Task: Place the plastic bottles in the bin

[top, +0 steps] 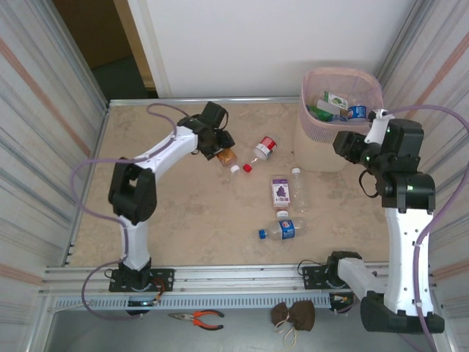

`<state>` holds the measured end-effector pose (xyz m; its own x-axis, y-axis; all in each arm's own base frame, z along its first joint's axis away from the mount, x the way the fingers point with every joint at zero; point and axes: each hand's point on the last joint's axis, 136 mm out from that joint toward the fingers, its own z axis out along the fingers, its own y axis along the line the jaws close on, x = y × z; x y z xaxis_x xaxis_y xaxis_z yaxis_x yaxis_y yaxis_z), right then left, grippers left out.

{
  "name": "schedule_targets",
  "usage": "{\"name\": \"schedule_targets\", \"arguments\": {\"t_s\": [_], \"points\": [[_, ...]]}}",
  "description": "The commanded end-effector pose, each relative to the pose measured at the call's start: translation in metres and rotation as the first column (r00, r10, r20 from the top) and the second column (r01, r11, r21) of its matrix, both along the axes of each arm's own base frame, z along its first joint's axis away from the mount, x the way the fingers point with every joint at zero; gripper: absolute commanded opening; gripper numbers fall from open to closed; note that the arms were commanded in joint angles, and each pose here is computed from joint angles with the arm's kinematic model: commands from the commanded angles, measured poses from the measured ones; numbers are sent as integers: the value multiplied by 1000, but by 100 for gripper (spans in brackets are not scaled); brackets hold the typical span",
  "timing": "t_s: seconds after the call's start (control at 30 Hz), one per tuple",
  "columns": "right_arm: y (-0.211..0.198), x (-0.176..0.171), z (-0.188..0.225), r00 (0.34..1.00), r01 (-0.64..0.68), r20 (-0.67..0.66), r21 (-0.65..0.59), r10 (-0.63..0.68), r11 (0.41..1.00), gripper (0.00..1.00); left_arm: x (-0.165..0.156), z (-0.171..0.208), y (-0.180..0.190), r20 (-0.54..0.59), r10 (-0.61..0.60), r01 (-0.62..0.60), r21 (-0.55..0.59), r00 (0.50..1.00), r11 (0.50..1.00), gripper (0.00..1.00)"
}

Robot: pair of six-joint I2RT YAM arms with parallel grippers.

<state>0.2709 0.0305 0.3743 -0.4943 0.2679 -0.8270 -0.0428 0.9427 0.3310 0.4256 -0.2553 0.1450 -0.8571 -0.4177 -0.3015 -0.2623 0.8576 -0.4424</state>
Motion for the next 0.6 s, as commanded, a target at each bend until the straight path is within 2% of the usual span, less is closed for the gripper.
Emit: {"name": "schedule_targets", "arguments": {"t_s": [0.0,0.2,0.3,0.43,0.57], "points": [[29,-2,15,991,-113,86,67,107,991,52,2,53,-8,201,-80,97,-76,976,992,56],[76,-8,19,950,-290,144,79,277,954,53,-16,120,-10,420,-168,237,-117,892,964,52],[101,-12,20,915,-376,183,67,359,924,53,-28,159,-12,546,-182,319,-167,818,933,51],[133,-18,25,854,-484,246,56,458,873,55,-51,210,-12,704,-184,455,-219,686,863,51],[162,-25,33,786,-577,293,32,544,816,57,-80,255,-10,819,-191,567,-189,542,802,49]]}}
